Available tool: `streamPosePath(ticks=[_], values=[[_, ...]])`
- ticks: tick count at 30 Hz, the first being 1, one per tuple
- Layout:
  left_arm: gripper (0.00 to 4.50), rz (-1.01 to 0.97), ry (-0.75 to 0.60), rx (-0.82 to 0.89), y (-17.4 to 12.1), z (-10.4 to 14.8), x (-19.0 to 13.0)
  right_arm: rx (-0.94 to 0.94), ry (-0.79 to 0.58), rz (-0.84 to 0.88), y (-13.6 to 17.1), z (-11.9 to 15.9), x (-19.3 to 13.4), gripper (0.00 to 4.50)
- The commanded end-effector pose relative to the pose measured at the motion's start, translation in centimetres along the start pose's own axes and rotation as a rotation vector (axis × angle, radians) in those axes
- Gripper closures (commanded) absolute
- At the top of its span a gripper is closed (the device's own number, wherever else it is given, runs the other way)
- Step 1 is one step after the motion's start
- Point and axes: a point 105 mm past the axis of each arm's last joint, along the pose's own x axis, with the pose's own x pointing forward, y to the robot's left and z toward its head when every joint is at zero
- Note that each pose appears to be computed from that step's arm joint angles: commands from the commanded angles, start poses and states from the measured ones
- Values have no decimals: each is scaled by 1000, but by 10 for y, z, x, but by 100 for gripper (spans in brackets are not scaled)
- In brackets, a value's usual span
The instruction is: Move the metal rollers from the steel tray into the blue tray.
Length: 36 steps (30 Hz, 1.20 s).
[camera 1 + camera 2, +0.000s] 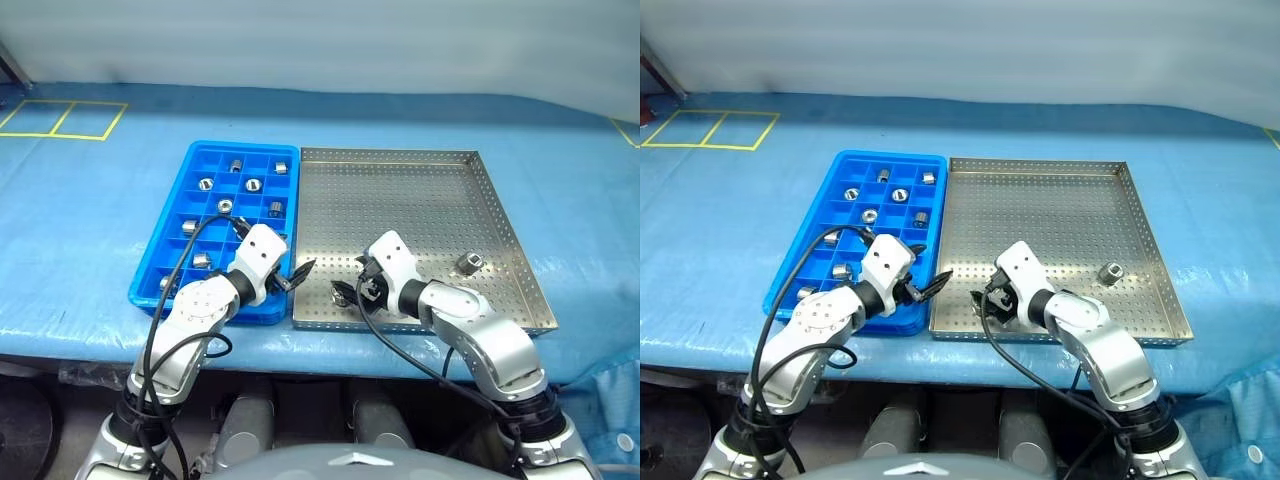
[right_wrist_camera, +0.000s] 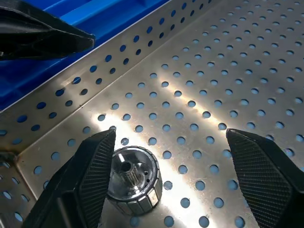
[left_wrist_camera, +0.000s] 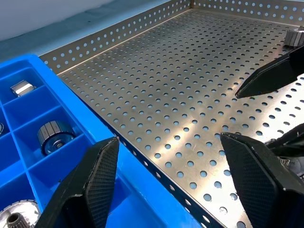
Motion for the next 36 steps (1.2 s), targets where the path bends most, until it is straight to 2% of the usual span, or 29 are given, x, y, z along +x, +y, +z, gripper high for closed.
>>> streamPosePath(ticks=[1, 8, 11, 16, 21, 27, 31, 36], values=[[80, -5, -50, 24, -3, 15, -2, -19, -8, 53, 13, 4, -1, 57], [80, 2, -41, 19, -2, 13, -3, 2, 54, 43, 11, -10, 2, 57], [80, 3, -42, 18, -2, 13, -3, 8, 66, 9, 5, -13, 3, 119], [80, 5, -42, 19, -1, 13, -3, -3, 53, 6, 4, -9, 2, 278], [80, 11, -46, 20, 0, 14, -5, -18, 19, -11, 0, 1, 1, 280], [80, 82, -96, 46, 6, 33, -18, -80, -83, -18, -5, 36, 3, 280], [80, 221, -95, 57, 23, 40, -36, -134, -142, 49, 6, 59, 12, 280], [80, 363, -34, 72, 40, 36, -65, -194, -207, 167, 30, 84, 29, 280]])
